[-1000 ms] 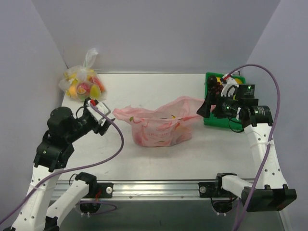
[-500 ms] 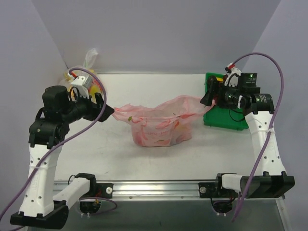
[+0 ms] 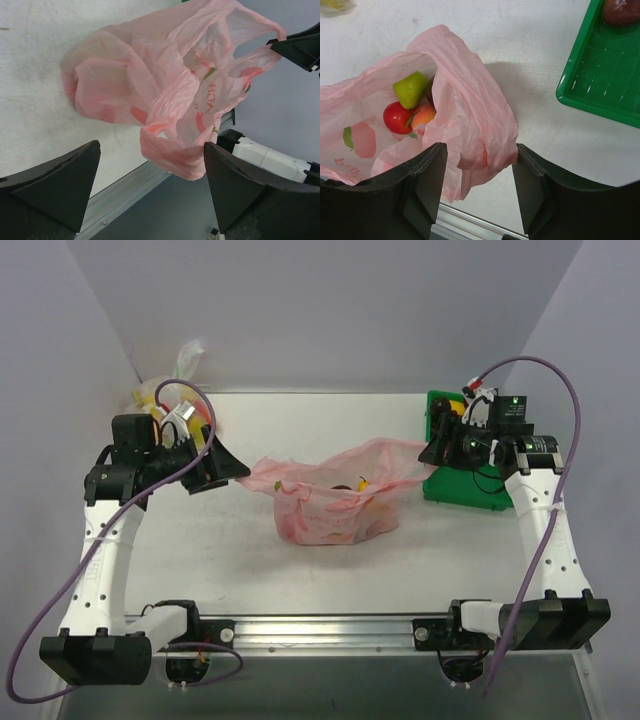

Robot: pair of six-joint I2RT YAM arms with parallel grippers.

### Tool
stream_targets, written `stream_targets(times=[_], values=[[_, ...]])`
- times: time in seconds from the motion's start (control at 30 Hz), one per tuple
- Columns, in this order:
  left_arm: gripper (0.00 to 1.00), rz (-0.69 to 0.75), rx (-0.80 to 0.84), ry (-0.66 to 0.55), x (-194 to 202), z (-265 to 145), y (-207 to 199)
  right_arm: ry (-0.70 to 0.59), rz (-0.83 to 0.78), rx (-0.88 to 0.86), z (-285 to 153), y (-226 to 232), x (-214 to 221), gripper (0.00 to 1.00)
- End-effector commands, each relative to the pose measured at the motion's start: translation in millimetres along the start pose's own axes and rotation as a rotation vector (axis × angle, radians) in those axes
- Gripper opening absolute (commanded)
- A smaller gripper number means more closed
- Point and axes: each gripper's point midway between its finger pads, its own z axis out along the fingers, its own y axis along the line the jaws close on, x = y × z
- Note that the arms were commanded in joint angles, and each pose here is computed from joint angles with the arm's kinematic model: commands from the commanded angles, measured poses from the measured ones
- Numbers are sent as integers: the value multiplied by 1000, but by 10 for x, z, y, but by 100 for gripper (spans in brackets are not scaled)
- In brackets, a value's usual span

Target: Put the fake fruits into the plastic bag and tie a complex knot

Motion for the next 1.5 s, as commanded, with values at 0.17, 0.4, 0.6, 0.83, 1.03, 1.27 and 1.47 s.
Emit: stream_targets(times=[0.17, 0.4, 0.6, 0.83, 1.03, 1.27, 1.47], values=[[93, -89, 137, -58, -142, 151, -145, 22, 12, -68, 5, 97, 97, 43], [80, -169, 196, -53, -155, 216, -191, 30, 5, -88, -6, 125, 154, 30], [72, -175, 254, -55, -196, 129, -346, 26, 0, -91, -21, 130, 168, 26], [60, -229, 232, -34, -88, 201, -224, 23, -2, -108, -43, 168, 160, 23], [32, -246, 231, -66, -181, 177, -159, 17, -12, -100, -80, 165, 144, 16], [0, 9, 224, -268, -747, -196, -258, -106, -41, -44, -349, 39, -218, 0], [0, 338, 118, -345, -956, -390, -181, -154, -34, -38, -528, -121, -418, 0]])
